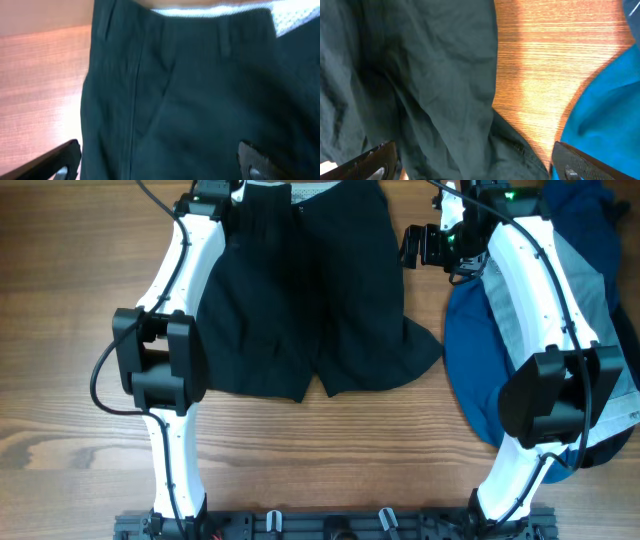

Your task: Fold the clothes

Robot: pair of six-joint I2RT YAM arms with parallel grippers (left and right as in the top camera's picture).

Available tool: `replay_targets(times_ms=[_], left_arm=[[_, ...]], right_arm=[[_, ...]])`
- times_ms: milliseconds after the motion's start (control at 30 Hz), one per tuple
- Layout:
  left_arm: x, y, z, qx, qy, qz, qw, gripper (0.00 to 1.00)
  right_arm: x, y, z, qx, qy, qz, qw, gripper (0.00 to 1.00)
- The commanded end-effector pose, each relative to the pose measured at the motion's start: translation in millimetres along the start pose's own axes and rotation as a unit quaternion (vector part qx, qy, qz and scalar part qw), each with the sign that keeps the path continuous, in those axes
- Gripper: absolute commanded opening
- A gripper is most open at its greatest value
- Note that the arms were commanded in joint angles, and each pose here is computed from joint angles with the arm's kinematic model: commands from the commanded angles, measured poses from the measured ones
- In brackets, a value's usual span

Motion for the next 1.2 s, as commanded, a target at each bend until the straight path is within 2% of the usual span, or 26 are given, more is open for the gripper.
replay_targets(times_ms=[0,100,167,233,267,367,600,667,700,733,767,867,967,1033,1100,1167], left_arm=[[-9.5,-67.3,3.2,-0.022,-0.046,0.048,0.998,1.0],[-27.9,-109.4,9.4,-0.022,-0.043,0.095,0.994,1.0],[-40.5,-138.3,18.9,-0.015,-0.071,0.123,0.99,1.0],[-53.9,-148.4,24.9,-0.012,-0.094,0.154,0.983,1.0],[-67.2,-149.1,21.4,-0.039,-0.108,0.19,0.975,1.0],[-76.3,-144.4,19.6,-0.047,-0.111,0.212,0.97,0.98],[-76.4,-143.1,19.3,-0.047,-0.111,0.212,0.97,0.98],[-76.4,-143.1,19.3,-0.047,-0.111,0.212,0.97,0.98],[-76.4,-143.1,19.3,-0.047,-0.111,0.212,0.97,0.98],[-76.2,-143.0,19.5,-0.047,-0.111,0.212,0.97,0.98],[-75.7,-142.7,19.4,-0.048,-0.111,0.21,0.97,0.98],[-75.0,-142.4,19.4,-0.048,-0.111,0.209,0.97,0.98],[-75.0,-142.4,19.4,-0.048,-0.111,0.209,0.97,0.98],[-74.9,-142.4,19.5,-0.048,-0.111,0.209,0.97,0.98],[-74.9,-142.4,19.4,-0.048,-0.111,0.209,0.97,0.99],[-74.9,-142.4,19.4,-0.048,-0.111,0.209,0.97,0.99]], right_arm=[[-5.9,-9.0,6.3,0.008,-0.019,0.006,1.0,0.98],[-31.8,-11.0,2.7,0.001,-0.021,0.066,0.998,0.95],[-51.4,-9.6,1.9,-0.002,-0.028,0.109,0.994,0.95],[-66.2,0.4,1.6,-0.003,-0.042,0.139,0.989,0.92],[-78.7,15.0,0.0,-0.003,-0.046,0.159,0.986,0.87],[-88.4,45.8,-16.3,-0.034,-0.035,0.158,0.986,0.79],[-94.8,92.1,-65.7,-0.156,-0.01,0.107,0.982,0.77],[-101.8,99.4,-66.1,-0.148,-0.01,0.111,0.983,0.68],[-107.0,101.5,-65.5,-0.142,-0.008,0.119,0.983,0.54],[-110.3,102.0,-64.1,-0.136,-0.004,0.126,0.983,0.21],[-111.1,101.7,-61.3,-0.128,0.004,0.127,0.984,0.04],[-100.2,82.0,-48.3,-0.091,0.035,0.092,0.991,0.04],[-90.2,28.4,-47.3,-0.087,0.093,0.032,0.991,0.04],[-101.2,6.1,-49.3,-0.08,0.129,0.039,0.988,0.04],[-123.2,-6.3,-52.9,-0.087,0.159,0.08,0.98,0.05],[-134.2,-5.7,-52.7,-0.09,0.161,0.105,0.977,0.13]])
Point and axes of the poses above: each gripper's point midway between its finger pads, its own y axis out along the fingers, its own z axis along the line the jaws close on, x = y × z, the point moved 3 cm from there along -y, back along the fingers
